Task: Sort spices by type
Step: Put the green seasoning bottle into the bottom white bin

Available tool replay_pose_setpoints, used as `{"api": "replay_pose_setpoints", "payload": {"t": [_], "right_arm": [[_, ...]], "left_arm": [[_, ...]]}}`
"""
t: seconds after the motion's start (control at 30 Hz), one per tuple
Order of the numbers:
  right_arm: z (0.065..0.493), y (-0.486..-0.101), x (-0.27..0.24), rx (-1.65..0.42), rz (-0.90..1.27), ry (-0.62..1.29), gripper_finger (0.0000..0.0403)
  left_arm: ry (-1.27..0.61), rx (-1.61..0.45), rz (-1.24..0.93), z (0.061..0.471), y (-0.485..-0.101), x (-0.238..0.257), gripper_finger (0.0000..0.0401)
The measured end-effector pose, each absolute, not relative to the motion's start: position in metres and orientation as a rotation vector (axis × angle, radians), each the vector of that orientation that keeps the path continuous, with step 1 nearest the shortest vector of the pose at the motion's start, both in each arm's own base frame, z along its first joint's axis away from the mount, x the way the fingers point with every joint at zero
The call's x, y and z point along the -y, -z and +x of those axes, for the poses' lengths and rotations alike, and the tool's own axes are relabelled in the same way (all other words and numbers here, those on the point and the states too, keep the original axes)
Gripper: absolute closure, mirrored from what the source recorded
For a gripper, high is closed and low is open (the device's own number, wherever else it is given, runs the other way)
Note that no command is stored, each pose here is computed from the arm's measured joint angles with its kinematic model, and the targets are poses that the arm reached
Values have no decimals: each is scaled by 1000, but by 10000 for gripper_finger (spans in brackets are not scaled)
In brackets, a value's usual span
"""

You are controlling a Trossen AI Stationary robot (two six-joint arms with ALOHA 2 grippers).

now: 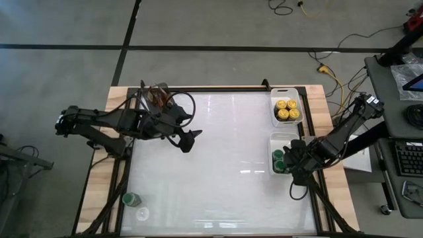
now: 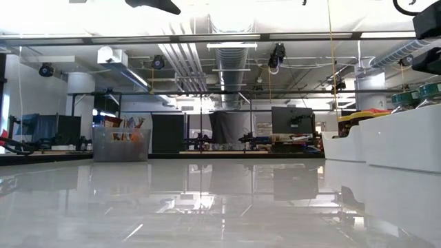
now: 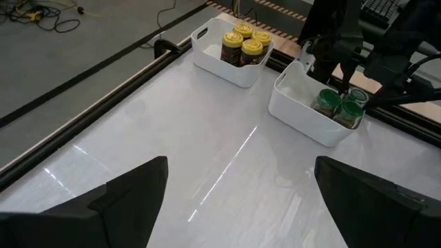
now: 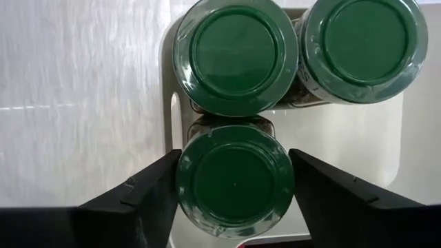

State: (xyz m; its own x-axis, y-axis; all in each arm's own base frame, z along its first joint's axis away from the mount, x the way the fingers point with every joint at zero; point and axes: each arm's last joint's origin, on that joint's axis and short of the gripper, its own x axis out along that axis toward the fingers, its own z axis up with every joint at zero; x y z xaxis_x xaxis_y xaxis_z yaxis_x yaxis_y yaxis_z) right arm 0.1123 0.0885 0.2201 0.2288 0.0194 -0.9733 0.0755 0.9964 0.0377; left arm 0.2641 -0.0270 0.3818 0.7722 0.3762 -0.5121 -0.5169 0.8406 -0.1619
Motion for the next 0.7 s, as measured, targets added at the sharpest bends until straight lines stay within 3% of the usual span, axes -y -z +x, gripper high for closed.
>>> {"api": "replay_pose_setpoints", "payload": {"t": [0.23, 0.7], "right_arm": [[114, -224, -90, -1320, 94, 26, 119], [123, -276, -93, -1145, 115, 46, 88]], "left_arm": [[-492, -487, -303, 264, -382, 27, 50], [-421, -432, -268, 269, -388, 29, 50]]}}
